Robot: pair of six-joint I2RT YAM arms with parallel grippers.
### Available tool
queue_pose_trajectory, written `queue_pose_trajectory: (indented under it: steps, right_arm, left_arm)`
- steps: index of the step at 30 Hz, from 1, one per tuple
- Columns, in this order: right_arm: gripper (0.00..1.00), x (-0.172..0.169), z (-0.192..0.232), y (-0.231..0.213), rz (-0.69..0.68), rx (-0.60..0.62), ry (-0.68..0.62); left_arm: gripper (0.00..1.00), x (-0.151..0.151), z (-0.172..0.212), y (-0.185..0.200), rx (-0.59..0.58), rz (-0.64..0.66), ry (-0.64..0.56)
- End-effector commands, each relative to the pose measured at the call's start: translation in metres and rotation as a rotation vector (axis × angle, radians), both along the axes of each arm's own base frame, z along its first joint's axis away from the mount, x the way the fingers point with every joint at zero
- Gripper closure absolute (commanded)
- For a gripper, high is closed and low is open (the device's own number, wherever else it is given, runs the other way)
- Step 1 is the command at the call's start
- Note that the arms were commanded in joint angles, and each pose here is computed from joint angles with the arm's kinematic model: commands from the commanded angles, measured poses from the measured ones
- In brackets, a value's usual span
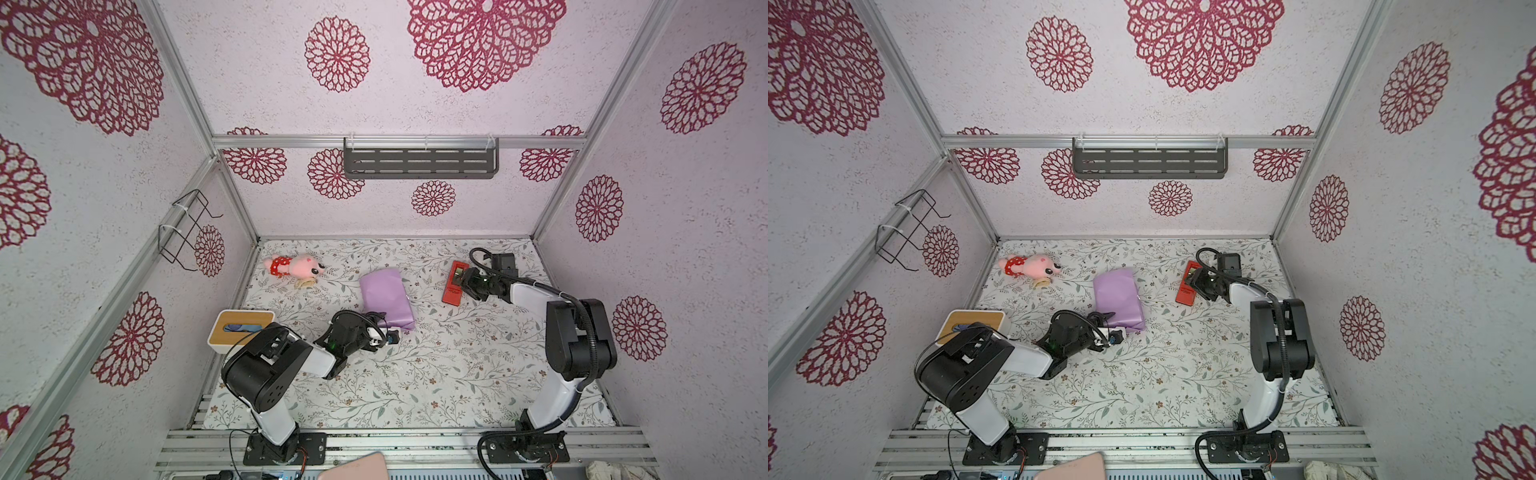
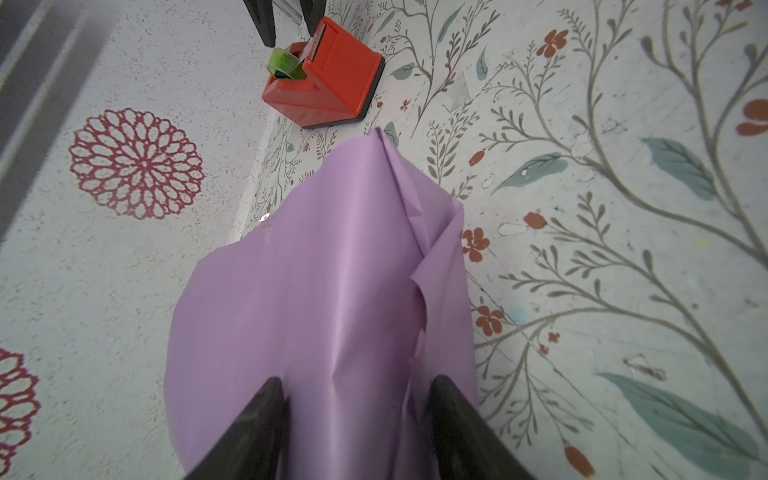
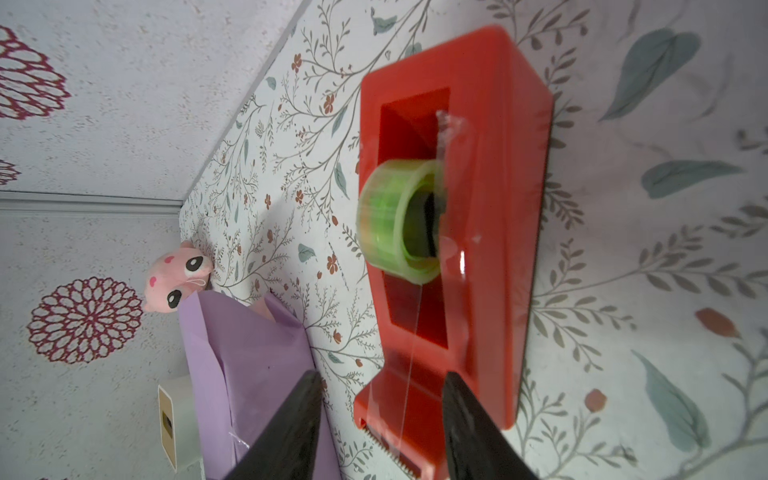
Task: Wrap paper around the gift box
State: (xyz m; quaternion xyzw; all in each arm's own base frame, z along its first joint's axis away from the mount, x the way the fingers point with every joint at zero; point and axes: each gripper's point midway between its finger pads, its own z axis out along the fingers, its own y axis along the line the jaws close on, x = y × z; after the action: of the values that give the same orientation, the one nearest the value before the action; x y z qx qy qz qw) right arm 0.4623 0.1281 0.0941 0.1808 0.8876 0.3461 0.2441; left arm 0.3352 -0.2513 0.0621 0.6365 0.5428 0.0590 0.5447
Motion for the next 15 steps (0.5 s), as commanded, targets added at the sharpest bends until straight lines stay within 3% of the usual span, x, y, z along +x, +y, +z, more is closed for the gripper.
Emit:
queue_pose_trajectory:
  steps: [1,5,15]
  right_arm:
    - [0.52,0.009,0.009,0.003,0.004,0.038,-0.023]
    - [0.54,0.01,-0.003,0.005,0.007,0.067,0.005]
    - [0.74,0.013,-0.009,0.009,-0.035,0.202,0.022]
  left_arm:
    - [0.42,-0.004,-0.014,0.006,0.04,0.008,0.058]
    - [0.42,-0.003,-0.015,0.006,0.041,0.01,0.059]
    - [0.42,-0.003,-0.014,0.006,0.039,0.011,0.058]
